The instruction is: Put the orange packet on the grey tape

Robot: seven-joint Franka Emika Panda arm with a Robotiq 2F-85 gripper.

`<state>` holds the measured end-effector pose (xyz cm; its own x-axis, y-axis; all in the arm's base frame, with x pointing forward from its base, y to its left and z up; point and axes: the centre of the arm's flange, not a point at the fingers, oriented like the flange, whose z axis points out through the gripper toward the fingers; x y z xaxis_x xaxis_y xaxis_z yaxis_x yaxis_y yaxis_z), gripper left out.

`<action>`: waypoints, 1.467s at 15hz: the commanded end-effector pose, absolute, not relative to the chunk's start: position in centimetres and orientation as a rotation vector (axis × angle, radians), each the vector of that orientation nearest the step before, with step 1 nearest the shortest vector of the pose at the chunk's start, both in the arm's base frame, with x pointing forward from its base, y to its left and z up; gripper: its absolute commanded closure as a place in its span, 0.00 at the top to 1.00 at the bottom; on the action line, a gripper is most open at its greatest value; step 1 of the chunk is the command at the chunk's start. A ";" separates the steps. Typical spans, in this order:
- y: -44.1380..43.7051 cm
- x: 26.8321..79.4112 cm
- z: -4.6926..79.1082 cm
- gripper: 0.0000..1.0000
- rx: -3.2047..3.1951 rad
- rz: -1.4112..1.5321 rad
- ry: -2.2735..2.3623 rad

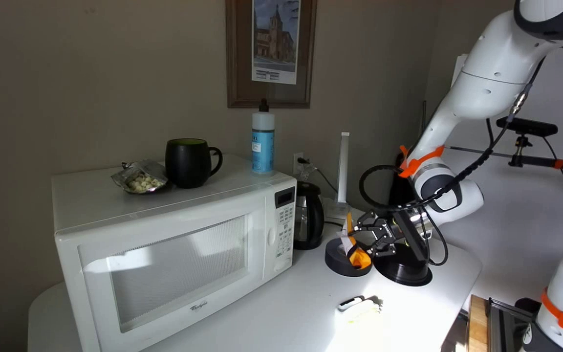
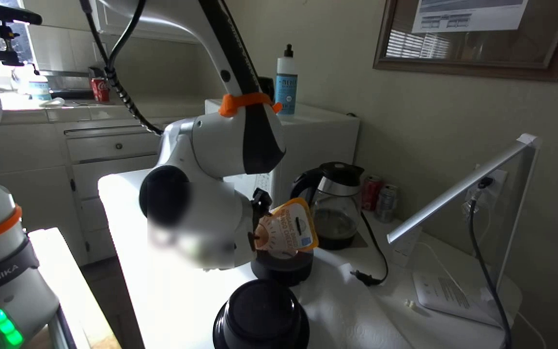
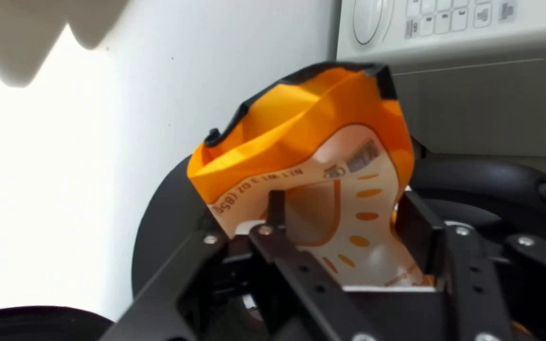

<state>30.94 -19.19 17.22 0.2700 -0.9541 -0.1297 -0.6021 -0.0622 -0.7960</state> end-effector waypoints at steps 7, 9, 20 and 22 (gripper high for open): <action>-18.3 26.4 23.4 1.00 -1.721 -0.739 1.538; -17.9 26.2 26.3 1.00 -1.750 -0.778 1.537; -10.9 30.6 36.0 1.00 -2.149 -0.696 1.120; -9.1 34.3 33.4 1.00 -2.253 -0.605 1.070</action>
